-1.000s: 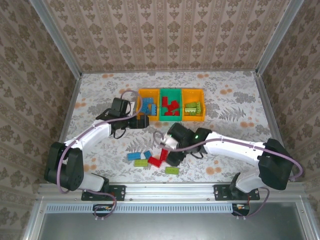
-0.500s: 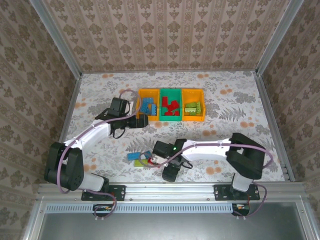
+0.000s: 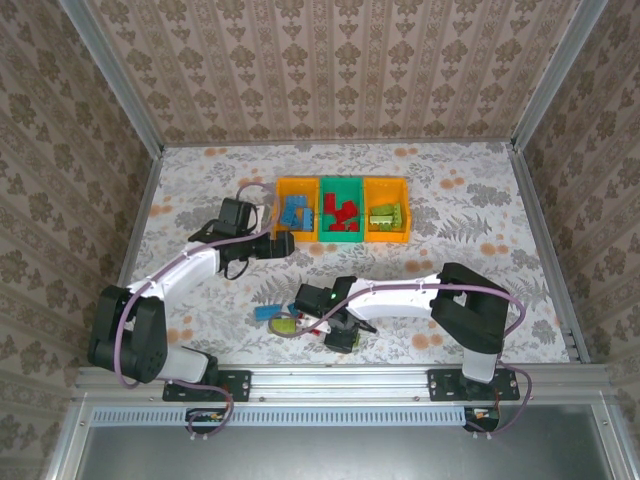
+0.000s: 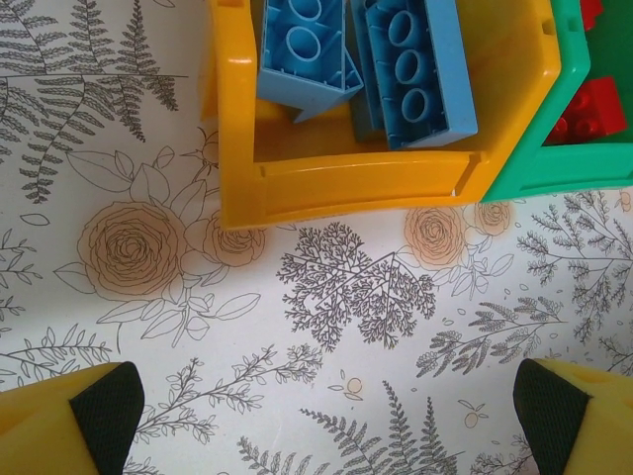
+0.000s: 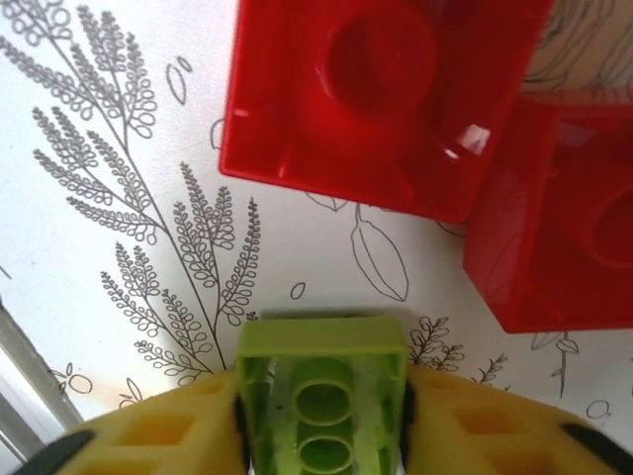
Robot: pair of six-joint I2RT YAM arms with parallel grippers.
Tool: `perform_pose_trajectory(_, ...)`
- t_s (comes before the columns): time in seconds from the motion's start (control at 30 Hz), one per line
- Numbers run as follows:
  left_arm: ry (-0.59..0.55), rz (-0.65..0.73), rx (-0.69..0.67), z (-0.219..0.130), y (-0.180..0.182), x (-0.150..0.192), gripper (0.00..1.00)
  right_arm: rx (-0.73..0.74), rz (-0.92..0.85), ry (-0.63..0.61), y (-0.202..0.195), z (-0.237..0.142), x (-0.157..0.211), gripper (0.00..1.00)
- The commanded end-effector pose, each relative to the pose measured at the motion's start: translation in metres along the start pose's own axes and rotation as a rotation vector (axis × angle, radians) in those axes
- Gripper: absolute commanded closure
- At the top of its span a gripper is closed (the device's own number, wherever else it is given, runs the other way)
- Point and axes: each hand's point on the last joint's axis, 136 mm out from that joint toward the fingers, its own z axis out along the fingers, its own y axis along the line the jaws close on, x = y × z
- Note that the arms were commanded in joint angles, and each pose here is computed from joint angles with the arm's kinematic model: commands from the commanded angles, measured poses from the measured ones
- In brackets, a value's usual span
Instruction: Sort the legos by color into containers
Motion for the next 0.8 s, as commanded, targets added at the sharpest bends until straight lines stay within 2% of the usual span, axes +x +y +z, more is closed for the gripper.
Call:
perform_pose_trajectory(0.0,-0.034,-0.016,0.016,-0.008,-0.002,-0.005,0.0,0.012,-0.021,0.128,0.0,0.015,0.029,0.66)
perform_pose_trajectory(0.2,-0.034,-0.016,0.013,-0.008,-0.001,-0.005,0.0,0.044,0.039,0.037,-0.012,-0.002,0.02,0.73)
perform_pose_trajectory(0.4,-0.028,-0.011,0.0,-0.008,0.002,-0.003,0.0,0.028,0.222,-0.138,-0.048,-0.03,0.023,0.74)
perform_pose_trajectory(0.47,-0.029,-0.01,0.0,-0.008,0.002,-0.002,0.0,0.038,0.296,-0.223,-0.069,-0.044,0.024,0.74)
perform_pose_trajectory(0.6,-0.035,-0.011,0.012,-0.009,-0.002,-0.004,0.0,0.092,0.541,-0.383,-0.135,-0.075,0.026,0.75)
perform_pose_trajectory(0.77,-0.022,0.05,0.015,-0.007,-0.013,-0.002,0.0,0.153,0.853,-0.449,-0.222,-0.102,0.032,0.75)
